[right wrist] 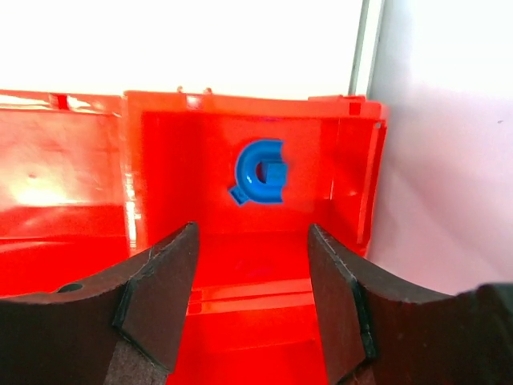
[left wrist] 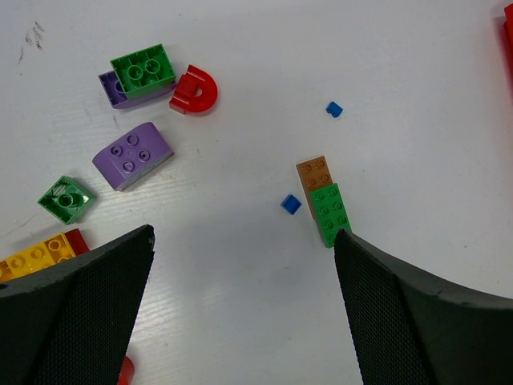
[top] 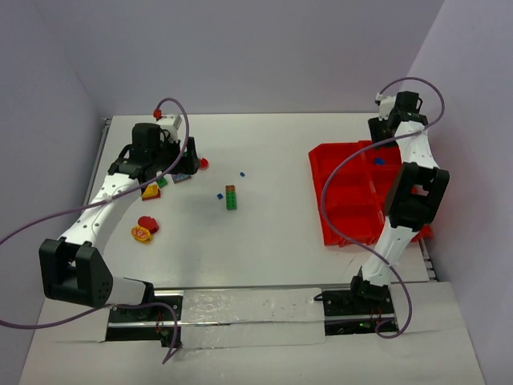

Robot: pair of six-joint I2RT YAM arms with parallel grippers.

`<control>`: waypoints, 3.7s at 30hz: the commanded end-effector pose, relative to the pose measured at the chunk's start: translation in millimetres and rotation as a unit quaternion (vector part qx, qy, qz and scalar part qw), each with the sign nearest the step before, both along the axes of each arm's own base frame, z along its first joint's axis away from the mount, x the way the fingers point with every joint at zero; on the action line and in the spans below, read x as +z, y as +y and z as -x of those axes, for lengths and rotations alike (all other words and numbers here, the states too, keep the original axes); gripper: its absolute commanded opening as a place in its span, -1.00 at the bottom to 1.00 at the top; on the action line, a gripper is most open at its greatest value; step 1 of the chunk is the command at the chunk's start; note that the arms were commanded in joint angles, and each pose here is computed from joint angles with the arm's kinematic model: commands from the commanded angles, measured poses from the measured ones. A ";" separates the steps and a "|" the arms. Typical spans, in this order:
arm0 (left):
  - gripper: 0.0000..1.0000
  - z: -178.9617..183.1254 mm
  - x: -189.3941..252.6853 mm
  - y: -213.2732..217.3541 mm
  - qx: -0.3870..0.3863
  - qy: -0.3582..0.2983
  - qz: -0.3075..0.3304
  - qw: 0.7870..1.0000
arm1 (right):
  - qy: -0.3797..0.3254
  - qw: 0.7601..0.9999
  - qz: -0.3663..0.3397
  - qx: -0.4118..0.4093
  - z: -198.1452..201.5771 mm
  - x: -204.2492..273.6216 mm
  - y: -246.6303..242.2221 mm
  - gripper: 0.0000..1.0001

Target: Sort the legos into containers by color

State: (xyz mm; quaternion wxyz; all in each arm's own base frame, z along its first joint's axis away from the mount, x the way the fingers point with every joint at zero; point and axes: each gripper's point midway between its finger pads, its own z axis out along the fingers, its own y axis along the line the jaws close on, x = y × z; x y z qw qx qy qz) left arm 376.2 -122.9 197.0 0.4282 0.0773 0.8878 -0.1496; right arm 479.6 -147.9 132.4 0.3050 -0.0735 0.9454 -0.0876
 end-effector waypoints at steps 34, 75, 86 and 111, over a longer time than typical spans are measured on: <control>0.93 -14.0 29.1 35.4 0.023 -0.016 0.079 0.997 | 0.063 0.941 -0.122 0.308 27.5 -73.5 480.7 0.12; 0.65 29.2 -95.0 -17.3 -0.229 0.053 -0.098 0.967 | -0.045 0.962 -0.154 0.219 22.9 74.4 324.8 -1.00; 0.55 25.3 -132.3 -50.2 -0.258 0.088 -0.111 0.956 | -0.066 0.996 -0.057 0.008 23.3 87.0 54.1 -1.00; 0.54 21.2 -161.9 -43.5 -0.241 0.116 -0.134 0.954 | 0.014 0.998 -0.040 -0.042 -8.8 -23.5 -10.9 -0.10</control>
